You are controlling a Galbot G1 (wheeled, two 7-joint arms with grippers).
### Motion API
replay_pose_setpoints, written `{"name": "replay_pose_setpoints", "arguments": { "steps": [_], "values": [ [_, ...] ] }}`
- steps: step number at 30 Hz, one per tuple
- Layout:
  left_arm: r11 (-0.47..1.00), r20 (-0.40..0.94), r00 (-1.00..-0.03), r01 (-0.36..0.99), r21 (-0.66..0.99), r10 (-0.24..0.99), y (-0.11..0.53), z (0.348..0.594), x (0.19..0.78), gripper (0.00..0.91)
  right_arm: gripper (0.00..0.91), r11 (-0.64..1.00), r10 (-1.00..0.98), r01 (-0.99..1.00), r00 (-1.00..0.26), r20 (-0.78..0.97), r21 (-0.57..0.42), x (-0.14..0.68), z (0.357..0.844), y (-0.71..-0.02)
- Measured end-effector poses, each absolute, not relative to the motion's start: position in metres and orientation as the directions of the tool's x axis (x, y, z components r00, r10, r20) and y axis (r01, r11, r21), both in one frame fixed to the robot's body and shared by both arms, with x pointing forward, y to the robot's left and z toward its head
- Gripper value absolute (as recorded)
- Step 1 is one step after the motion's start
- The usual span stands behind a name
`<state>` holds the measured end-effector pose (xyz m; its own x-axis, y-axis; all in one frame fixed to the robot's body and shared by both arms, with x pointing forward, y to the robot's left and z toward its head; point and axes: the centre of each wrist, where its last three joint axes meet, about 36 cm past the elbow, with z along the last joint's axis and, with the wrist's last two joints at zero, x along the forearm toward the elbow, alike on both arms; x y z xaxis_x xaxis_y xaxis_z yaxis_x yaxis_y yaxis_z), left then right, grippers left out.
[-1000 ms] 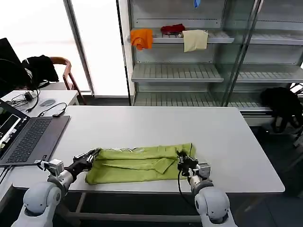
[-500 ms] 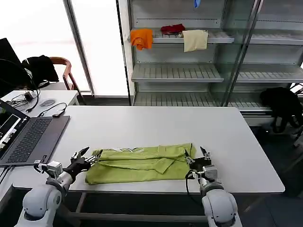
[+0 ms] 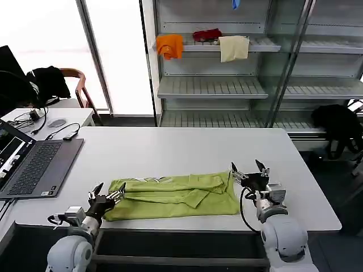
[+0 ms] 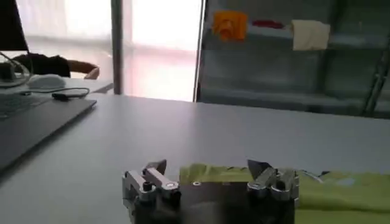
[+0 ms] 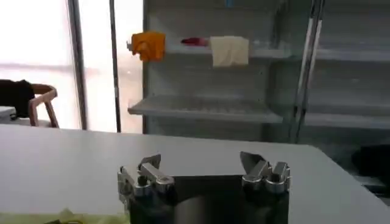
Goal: Fold and organize the clothes.
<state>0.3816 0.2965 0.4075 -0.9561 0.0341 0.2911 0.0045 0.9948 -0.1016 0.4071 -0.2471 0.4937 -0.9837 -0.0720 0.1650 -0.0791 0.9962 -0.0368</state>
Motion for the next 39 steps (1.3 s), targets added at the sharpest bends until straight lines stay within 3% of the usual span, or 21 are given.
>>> {"name": "replay_pose_setpoints", "arguments": {
  "steps": [6,9,13,17,22,24,26,27,29,39],
  "values": [
    [0.993,0.296,-0.955,-0.048,-0.105,-0.015,0.287,0.395,0.378,0.887,0.907,0.996,-0.079,-0.083,-0.985,0.152,-0.019,0.407,0.502,-0.253],
    [0.992,0.297,-0.954,-0.067,-0.103,-0.034,0.284,0.391,0.378,0.806,0.907,0.996,-0.087,-0.089,-0.985,0.151,-0.007,0.406,0.503,-0.253],
    [0.992,0.299,-0.953,-0.08,-0.099,-0.047,0.28,0.386,0.377,0.786,0.907,0.996,-0.092,-0.092,-0.984,0.15,0.009,0.406,0.503,-0.252],
    [0.992,0.301,-0.952,-0.084,-0.097,-0.051,0.276,0.381,0.376,0.574,0.907,0.995,-0.097,-0.095,-0.984,0.148,0.019,0.406,0.504,-0.251],
    [0.993,0.304,-0.951,-0.081,-0.091,-0.05,0.27,0.376,0.375,0.554,0.907,0.995,-0.1,-0.097,-0.985,0.143,0.028,0.405,0.506,-0.251],
    [0.993,0.305,-0.951,-0.08,-0.088,-0.05,0.268,0.375,0.376,0.494,0.907,0.995,-0.1,-0.097,-0.985,0.141,0.03,0.405,0.507,-0.251],
    [0.993,0.305,-0.951,-0.079,-0.086,-0.049,0.266,0.374,0.376,0.343,0.907,0.995,-0.099,-0.095,-0.985,0.139,0.033,0.404,0.507,-0.251],
    [0.993,0.305,-0.951,-0.077,-0.085,-0.048,0.266,0.374,0.376,0.171,0.907,0.995,-0.098,-0.094,-0.985,0.139,0.034,0.404,0.508,-0.252],
    [0.994,0.305,-0.951,-0.074,-0.083,-0.046,0.264,0.373,0.376,0.01,0.907,0.995,-0.097,-0.093,-0.986,0.139,0.035,0.404,0.508,-0.252],
    [0.996,0.294,-0.955,-0.052,-0.069,-0.03,0.258,0.37,0.375,0.0,0.907,0.995,-0.094,-0.09,-0.986,0.138,0.041,0.404,0.508,-0.252]
  ]
}}
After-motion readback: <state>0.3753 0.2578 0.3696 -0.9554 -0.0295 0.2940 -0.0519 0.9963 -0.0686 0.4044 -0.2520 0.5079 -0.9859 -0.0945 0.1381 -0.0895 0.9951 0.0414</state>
